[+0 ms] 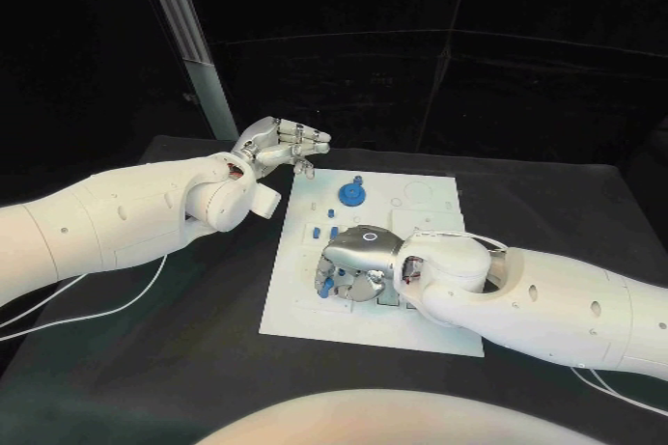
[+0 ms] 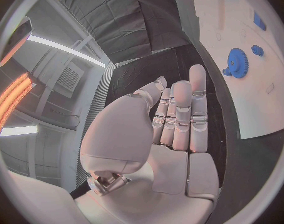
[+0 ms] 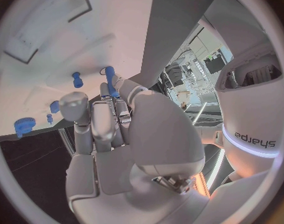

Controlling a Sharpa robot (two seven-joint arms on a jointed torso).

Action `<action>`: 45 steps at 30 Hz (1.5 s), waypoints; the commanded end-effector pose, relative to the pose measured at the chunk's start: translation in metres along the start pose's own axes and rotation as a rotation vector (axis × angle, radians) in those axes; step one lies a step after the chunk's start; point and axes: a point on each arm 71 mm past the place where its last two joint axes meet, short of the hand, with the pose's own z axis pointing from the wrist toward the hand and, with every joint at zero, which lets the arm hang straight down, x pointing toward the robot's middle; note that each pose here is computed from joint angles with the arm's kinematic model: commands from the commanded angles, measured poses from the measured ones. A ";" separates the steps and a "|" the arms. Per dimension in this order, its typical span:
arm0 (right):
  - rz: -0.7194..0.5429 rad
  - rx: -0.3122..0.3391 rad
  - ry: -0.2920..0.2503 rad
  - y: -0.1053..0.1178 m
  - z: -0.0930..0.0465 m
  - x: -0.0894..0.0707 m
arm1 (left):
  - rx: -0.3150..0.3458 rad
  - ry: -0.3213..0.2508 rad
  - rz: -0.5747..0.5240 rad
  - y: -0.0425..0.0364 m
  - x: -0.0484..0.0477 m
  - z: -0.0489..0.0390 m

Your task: Assemble the parts on the task board

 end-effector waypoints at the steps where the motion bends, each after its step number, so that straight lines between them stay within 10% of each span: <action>1: -0.032 0.017 0.032 -0.002 0.000 0.003 | 0.005 0.012 -0.007 -0.0013 0.0009 0.0002; 17: -0.061 0.031 -0.050 -0.002 0.002 0.001 | 0.003 0.014 -0.007 -0.0010 0.0007 0.0003; 28: -0.073 0.038 0.030 -0.001 0.004 0.007 | 0.001 0.015 -0.008 -0.0009 0.0009 0.0003; 45: -0.071 0.009 -0.028 0.008 0.010 0.002 | -0.002 0.018 -0.009 -0.0008 0.0011 0.0003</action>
